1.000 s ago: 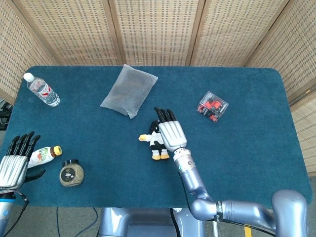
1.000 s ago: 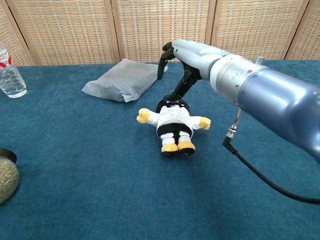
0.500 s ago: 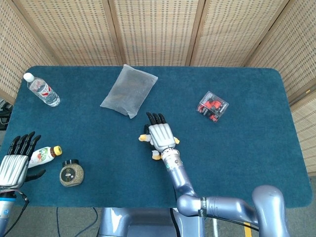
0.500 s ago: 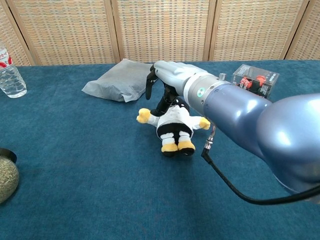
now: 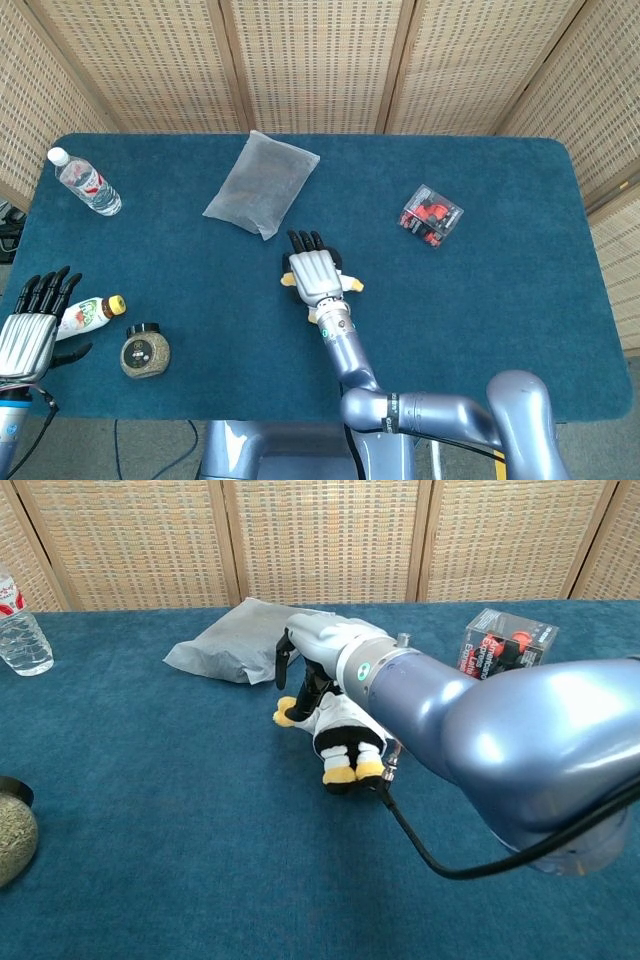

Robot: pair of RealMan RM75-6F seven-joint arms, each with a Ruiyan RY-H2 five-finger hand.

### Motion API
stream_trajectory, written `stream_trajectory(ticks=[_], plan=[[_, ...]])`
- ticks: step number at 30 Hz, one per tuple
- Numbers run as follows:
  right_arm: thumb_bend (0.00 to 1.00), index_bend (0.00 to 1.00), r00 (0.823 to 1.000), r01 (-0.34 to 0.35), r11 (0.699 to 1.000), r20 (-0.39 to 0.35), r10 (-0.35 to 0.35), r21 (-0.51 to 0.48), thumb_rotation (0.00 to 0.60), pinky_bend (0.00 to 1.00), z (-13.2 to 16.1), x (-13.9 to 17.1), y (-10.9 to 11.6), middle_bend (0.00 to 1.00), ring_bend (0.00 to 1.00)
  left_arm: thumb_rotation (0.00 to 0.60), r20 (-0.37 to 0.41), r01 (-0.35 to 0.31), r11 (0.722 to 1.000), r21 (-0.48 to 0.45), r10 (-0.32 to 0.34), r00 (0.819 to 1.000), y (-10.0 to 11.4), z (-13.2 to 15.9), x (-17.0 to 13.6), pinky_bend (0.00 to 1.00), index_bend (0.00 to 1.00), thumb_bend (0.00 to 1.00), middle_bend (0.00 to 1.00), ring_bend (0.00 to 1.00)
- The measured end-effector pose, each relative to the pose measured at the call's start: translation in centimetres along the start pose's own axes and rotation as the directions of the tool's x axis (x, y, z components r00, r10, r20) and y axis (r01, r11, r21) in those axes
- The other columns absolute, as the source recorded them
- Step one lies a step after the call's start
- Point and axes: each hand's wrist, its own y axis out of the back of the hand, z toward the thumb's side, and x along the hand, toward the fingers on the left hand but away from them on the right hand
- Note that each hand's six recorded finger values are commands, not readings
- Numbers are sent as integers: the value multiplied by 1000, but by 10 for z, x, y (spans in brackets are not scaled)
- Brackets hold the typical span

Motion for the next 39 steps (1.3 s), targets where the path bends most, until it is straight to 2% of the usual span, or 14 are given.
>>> stream_trajectory(ticks=[22,32,39], plan=[[441,488,998,-57,998,26,57,-5,600,32,-11,-15,-19,127,0,600,0,6,1000,7,-6,1000,-2,1,1,0,0,57,0,0],[563,553,998,-53,999,16,53,-7,600,33,-5,-18,-22,169,0,600,2,5,1000,2,-5,1000,-1,1,1,0,0,56,0,0],[584,563,999,-37,999,29,38,-6,600,33,-10,-18,-18,176,0,600,1,10,1000,4,-10,1000,-2,1,1,0,0,57,0,0]])
